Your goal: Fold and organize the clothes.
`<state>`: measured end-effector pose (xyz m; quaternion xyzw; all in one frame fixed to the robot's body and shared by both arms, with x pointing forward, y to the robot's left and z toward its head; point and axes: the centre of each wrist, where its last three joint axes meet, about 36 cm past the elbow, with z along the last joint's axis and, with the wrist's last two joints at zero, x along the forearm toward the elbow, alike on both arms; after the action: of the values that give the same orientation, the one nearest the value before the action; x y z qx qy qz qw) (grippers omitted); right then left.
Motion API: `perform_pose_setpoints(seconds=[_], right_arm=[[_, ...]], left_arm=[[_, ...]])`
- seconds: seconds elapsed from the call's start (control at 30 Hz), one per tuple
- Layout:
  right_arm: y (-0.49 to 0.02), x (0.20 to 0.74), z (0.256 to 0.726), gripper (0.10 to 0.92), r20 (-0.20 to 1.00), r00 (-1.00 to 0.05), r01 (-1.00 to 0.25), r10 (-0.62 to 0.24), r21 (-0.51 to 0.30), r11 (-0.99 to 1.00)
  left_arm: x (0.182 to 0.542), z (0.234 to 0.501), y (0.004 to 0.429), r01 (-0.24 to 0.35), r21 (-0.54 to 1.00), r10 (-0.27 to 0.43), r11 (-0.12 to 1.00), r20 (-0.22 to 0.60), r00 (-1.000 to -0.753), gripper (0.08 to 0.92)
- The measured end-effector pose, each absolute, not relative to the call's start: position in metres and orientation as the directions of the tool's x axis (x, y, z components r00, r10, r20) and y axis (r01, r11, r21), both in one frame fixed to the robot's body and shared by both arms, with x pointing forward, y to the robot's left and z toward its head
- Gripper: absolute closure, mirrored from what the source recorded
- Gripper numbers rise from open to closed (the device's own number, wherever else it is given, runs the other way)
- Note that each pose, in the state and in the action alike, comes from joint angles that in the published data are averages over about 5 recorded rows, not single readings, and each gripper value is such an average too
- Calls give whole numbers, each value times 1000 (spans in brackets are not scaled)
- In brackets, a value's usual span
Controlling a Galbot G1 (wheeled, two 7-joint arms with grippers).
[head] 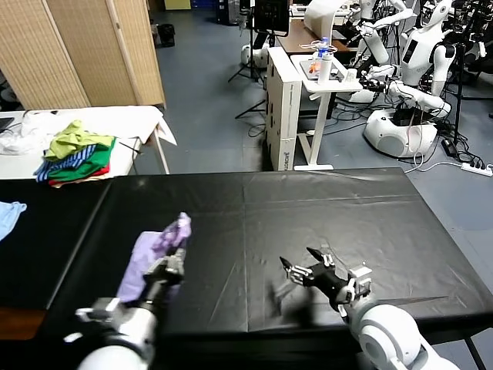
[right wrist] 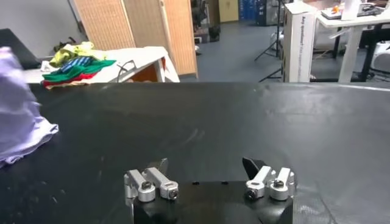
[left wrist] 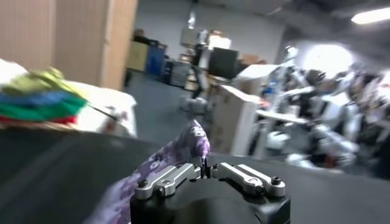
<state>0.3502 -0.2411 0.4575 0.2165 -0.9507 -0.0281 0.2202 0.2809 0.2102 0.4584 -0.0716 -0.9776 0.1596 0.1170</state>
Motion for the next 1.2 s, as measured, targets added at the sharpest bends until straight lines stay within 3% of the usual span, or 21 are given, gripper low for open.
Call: perform_pose_setpoints(seconds=[0.07,0.13,0.33,0.43,0.5,0.77,0.87,1.1,1.2], right_arm=[[-240,350,460,115,407,-804,-406,-433,157,900],[-240,351,461,115,409,-797,-413,-444,169,895],[-236,353,463,115,421,-765,-425,-488,240,873],[-228,354,463,115,434,-738,-426,-517,294,856],[-221,355,461,115,439,-719,-431,-539,327,841],[-186,362,441,115,455,-651,-463,-608,396,793],[-173,366,433,155,456,-634,-472,-624,411,780],[-152,376,420,448,459,-616,-480,-640,425,767],[-149,376,415,624,464,-613,-476,-640,430,767]], left_arm=[[283,446,196,110,-347,196,932,225,-954,807],[283,437,186,118,-365,217,924,243,-946,740],[278,429,174,154,-388,268,909,259,-928,371],[278,431,176,167,-370,268,914,238,-934,196],[280,434,180,169,-353,257,920,219,-941,126],[280,435,193,147,-296,212,944,202,-956,93],[279,434,194,140,-289,204,947,203,-958,92],[278,434,198,125,-297,191,947,206,-960,92],[277,435,201,120,-292,185,949,204,-961,92]])
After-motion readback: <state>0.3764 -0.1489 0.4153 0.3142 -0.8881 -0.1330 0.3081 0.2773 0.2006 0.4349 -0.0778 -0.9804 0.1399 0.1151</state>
